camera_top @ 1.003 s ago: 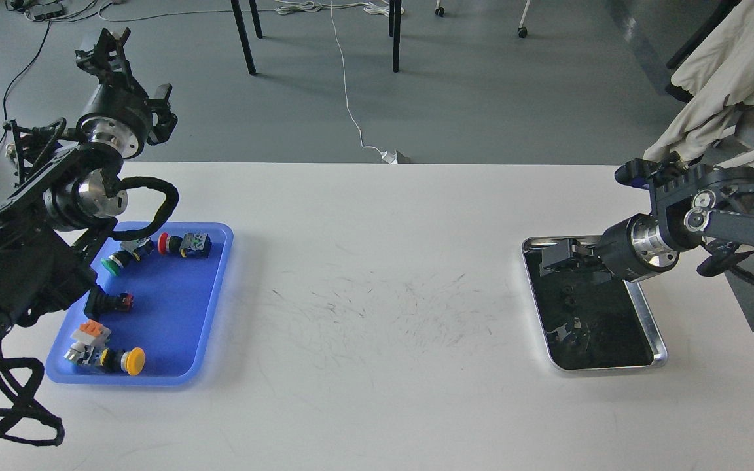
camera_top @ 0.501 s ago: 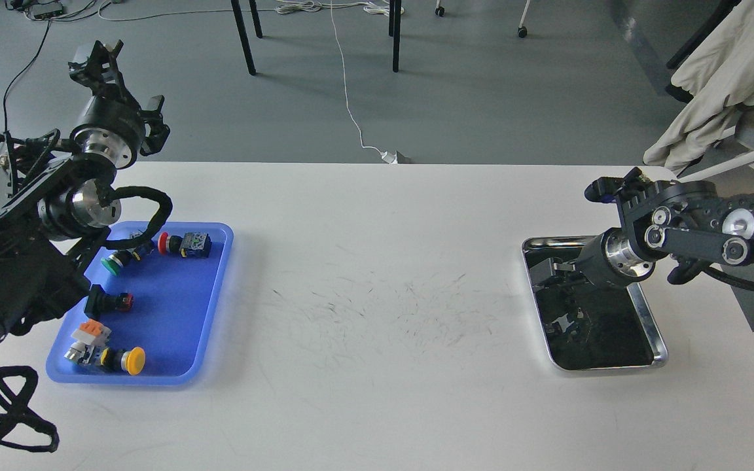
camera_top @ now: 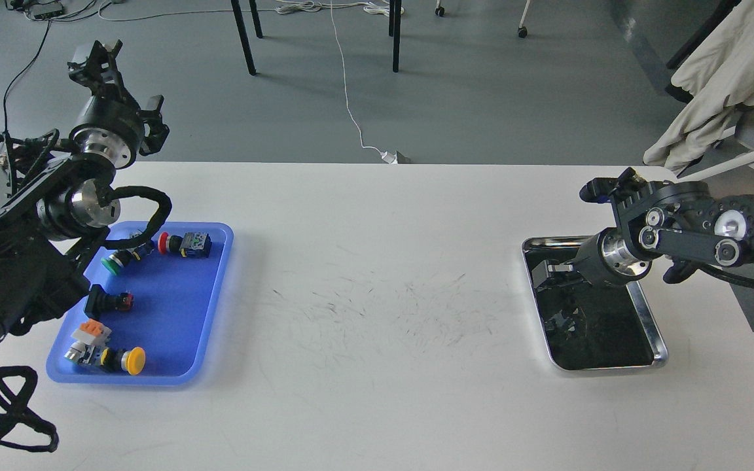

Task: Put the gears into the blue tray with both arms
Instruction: 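Lower the right gripper and grasp a small black part in the metal tray, then carry the black part toward the table center and release it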

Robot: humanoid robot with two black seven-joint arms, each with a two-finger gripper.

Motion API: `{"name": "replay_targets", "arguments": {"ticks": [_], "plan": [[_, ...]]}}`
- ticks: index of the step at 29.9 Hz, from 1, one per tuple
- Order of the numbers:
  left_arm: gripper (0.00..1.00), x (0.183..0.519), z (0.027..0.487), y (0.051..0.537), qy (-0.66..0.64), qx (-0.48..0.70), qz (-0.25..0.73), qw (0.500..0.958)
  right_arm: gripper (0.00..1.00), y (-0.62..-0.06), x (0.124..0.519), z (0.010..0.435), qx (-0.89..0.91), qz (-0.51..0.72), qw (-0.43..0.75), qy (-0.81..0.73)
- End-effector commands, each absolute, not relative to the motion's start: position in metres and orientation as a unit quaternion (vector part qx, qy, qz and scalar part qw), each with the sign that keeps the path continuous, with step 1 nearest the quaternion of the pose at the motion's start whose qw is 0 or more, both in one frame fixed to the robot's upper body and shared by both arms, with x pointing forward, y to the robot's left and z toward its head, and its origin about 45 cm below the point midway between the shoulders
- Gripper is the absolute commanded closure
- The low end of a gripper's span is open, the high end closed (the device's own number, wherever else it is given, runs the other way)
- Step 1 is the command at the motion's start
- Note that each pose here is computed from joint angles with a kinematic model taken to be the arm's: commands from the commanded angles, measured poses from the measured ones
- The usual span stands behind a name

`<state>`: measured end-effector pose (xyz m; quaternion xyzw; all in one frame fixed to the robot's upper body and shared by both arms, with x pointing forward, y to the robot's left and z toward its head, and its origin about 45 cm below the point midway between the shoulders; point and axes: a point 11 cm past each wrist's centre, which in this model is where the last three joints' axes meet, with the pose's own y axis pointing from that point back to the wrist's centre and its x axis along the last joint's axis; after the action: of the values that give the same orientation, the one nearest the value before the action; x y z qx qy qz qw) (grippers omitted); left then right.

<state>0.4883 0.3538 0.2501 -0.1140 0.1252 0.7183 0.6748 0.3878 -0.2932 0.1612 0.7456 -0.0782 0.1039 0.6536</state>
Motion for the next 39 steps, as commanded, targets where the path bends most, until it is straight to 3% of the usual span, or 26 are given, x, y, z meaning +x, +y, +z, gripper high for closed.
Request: {"name": "replay_targets", "arguments": {"ticks": [1, 9, 12, 18, 20, 23, 26, 30, 39], "plan": [[0.02, 0.488, 0.25, 0.354, 0.125, -0.113, 0.718, 0.675, 0.3, -0.295, 0.387, 0.158, 0.744, 0.101, 0.655, -0.078], [0.02, 0.488, 0.25, 0.354, 0.125, -0.114, 0.718, 0.675, 0.3, -0.302, 0.387, 0.153, 0.74, 0.096, 0.66, -0.084], [0.02, 0.488, 0.25, 0.353, 0.126, -0.114, 0.718, 0.675, 0.34, -0.3, 0.387, 0.15, 0.74, 0.097, 0.66, -0.082], [0.02, 0.488, 0.25, 0.354, 0.125, -0.114, 0.719, 0.674, 0.7, -0.298, 0.388, 0.151, 0.74, 0.101, 0.661, -0.08], [0.02, 0.488, 0.25, 0.354, 0.125, -0.114, 0.719, 0.674, 0.75, -0.298, 0.388, 0.151, 0.739, 0.101, 0.661, -0.081], [0.02, 0.488, 0.25, 0.354, 0.125, -0.113, 0.719, 0.675, 0.98, -0.297, 0.39, 0.154, 0.74, 0.103, 0.659, -0.083], [0.02, 0.488, 0.25, 0.355, 0.125, -0.114, 0.719, 0.674, 0.98, -0.298, 0.396, 0.164, 0.742, 0.107, 0.655, -0.093], [0.02, 0.488, 0.252, 0.359, 0.122, -0.113, 0.721, 0.672, 0.98, -0.298, 0.415, 0.208, 0.747, 0.134, 0.64, -0.124], [0.02, 0.487, 0.251, 0.361, 0.122, -0.11, 0.722, 0.672, 0.98, -0.205, 0.433, 0.257, 0.823, 0.153, 0.528, -0.14]]}}
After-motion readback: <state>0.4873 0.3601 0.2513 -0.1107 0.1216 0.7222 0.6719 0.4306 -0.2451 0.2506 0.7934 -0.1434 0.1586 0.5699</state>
